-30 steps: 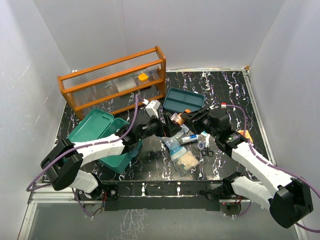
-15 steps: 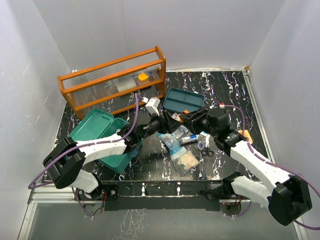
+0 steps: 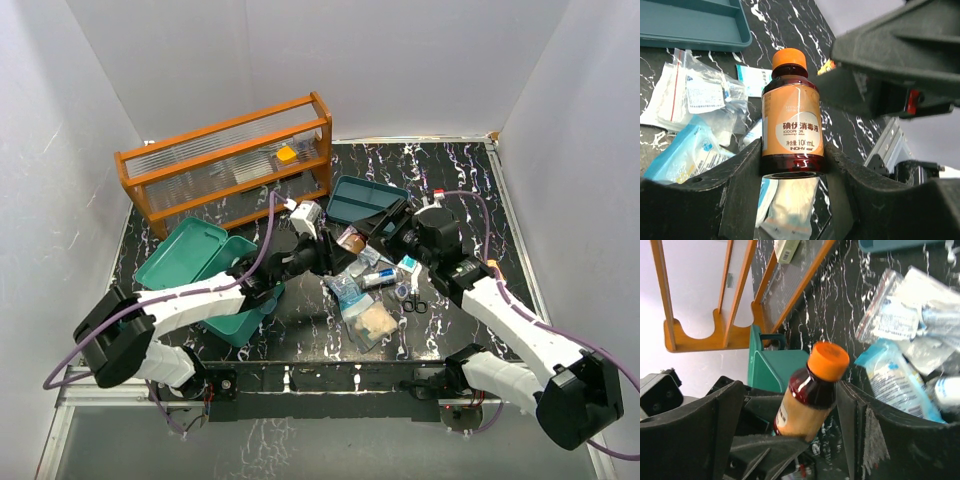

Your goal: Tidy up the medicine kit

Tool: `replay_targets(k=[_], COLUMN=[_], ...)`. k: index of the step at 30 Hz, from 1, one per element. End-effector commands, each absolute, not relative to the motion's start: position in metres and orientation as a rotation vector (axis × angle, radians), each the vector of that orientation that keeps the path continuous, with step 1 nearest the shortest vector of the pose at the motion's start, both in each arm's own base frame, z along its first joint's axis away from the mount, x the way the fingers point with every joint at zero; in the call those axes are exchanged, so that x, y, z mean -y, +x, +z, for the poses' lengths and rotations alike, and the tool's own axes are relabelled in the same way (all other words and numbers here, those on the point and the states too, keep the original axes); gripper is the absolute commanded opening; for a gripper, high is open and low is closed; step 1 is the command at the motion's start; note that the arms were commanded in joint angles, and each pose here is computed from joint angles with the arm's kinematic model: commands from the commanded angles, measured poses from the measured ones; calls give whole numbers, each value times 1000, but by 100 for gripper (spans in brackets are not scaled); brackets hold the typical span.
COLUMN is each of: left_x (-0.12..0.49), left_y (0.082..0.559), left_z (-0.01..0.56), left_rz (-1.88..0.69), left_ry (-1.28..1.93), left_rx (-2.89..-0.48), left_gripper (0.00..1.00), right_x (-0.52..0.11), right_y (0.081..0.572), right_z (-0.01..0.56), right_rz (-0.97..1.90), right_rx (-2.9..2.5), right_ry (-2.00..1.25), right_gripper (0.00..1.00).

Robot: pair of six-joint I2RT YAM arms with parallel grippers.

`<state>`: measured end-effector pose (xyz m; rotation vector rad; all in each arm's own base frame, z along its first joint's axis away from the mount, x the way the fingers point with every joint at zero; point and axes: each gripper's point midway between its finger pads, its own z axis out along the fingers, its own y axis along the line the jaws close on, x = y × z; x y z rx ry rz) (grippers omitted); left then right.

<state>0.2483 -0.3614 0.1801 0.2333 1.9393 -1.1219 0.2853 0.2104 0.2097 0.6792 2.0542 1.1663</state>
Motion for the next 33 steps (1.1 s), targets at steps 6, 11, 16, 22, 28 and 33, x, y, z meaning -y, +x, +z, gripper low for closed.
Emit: replay_targets(k=[6, 11, 16, 22, 28, 33], left_x=[334, 313, 314, 307, 309, 307], left_y=[228, 218, 193, 170, 162, 160], left_z=[227, 225, 229, 232, 241, 243], left_rz=[-1122, -1129, -1230, -1280, -1338, -1333], left_ry=[559, 737, 1030, 1247, 1302, 1325], left_rx=[-1935, -2017, -2029, -1977, -1913, -1889], left_gripper=[30, 31, 33, 30, 28, 28], right_x=[-202, -228, -250, -250, -260, -265], right_y=[283, 247, 205, 202, 182, 167], right_z=[289, 286, 264, 253, 233, 229], right_rz=[928, 998, 1165, 1137, 1192, 1245], right_rx=[-1768, -1627, -1511, -1518, -1557, -1543], right_ry=[-274, -813, -1184, -1193, -1281, -1333], right_gripper=[76, 77, 79, 80, 79, 78])
